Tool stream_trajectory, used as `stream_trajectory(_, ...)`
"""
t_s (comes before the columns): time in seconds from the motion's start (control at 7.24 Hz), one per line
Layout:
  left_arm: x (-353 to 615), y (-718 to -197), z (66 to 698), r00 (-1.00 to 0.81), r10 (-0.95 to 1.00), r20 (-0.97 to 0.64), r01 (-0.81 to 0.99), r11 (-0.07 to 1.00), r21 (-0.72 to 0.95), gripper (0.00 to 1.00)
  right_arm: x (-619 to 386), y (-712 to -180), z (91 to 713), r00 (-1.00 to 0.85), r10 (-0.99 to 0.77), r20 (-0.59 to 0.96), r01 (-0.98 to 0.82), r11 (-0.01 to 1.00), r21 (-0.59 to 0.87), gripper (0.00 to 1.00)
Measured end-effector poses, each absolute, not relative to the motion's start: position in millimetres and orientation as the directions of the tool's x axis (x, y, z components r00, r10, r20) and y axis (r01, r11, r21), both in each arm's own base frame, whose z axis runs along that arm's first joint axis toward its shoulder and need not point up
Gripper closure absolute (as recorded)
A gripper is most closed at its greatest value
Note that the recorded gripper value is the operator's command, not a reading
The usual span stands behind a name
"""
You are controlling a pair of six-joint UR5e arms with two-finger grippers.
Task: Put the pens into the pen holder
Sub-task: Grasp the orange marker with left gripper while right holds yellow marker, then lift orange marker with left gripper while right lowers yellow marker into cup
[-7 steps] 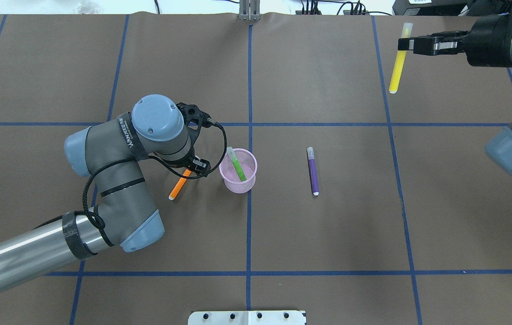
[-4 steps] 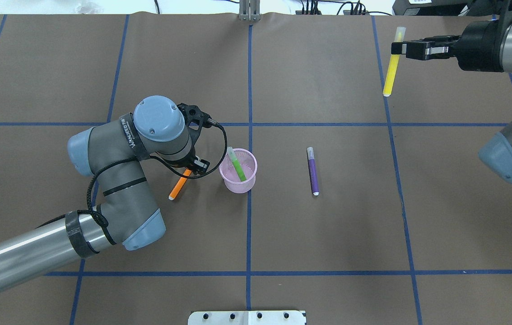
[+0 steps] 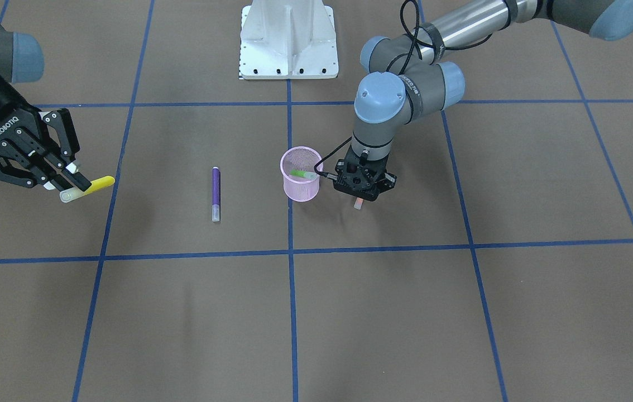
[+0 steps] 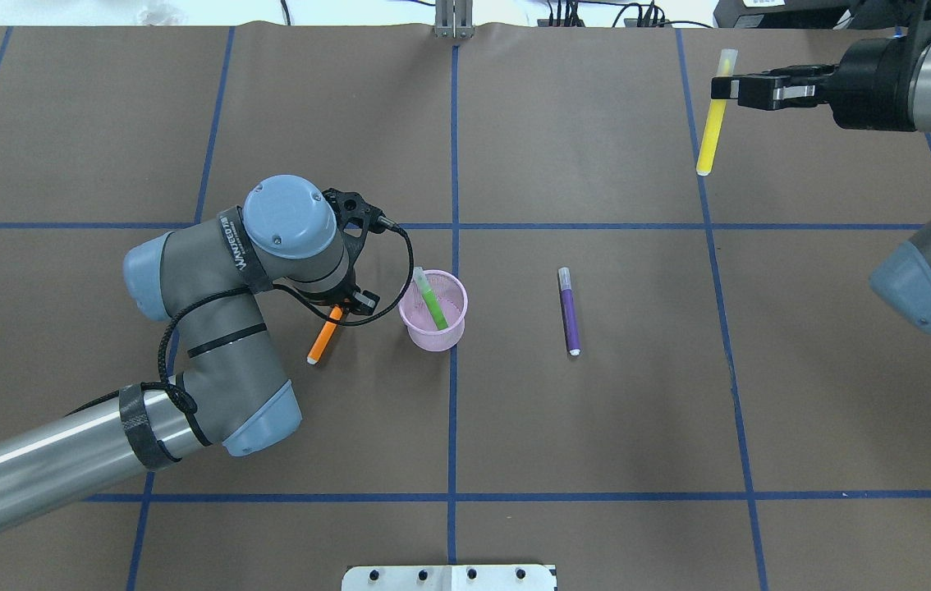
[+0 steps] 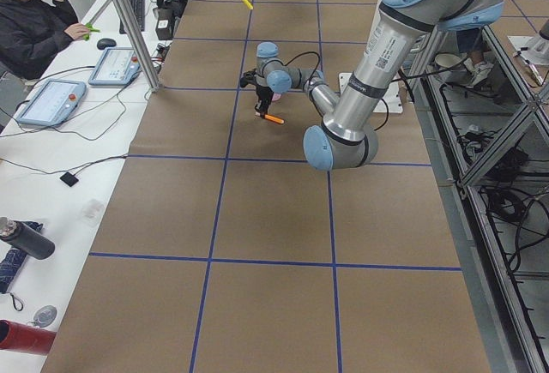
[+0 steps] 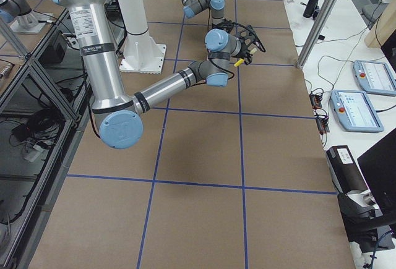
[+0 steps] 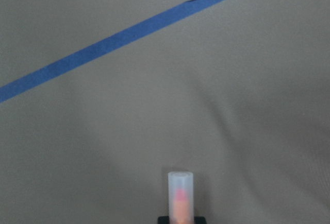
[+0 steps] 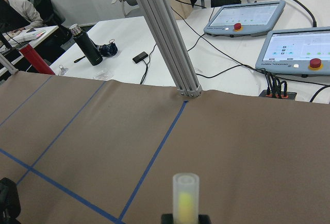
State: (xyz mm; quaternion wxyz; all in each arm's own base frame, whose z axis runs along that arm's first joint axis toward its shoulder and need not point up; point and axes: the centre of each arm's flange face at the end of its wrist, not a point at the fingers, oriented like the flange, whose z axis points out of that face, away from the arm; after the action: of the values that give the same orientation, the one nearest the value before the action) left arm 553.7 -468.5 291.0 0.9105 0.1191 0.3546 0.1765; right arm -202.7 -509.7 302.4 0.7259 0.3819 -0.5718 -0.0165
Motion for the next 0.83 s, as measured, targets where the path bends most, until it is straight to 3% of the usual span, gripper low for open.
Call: stream_trajectory(0.83,494,-511,280,0.622,0.393,-0.678,-0.251,0.919,0.303,1.0,-207,-510,278,0.322,-0.486,0.812,-0.419,0.696,0.583,1.0)
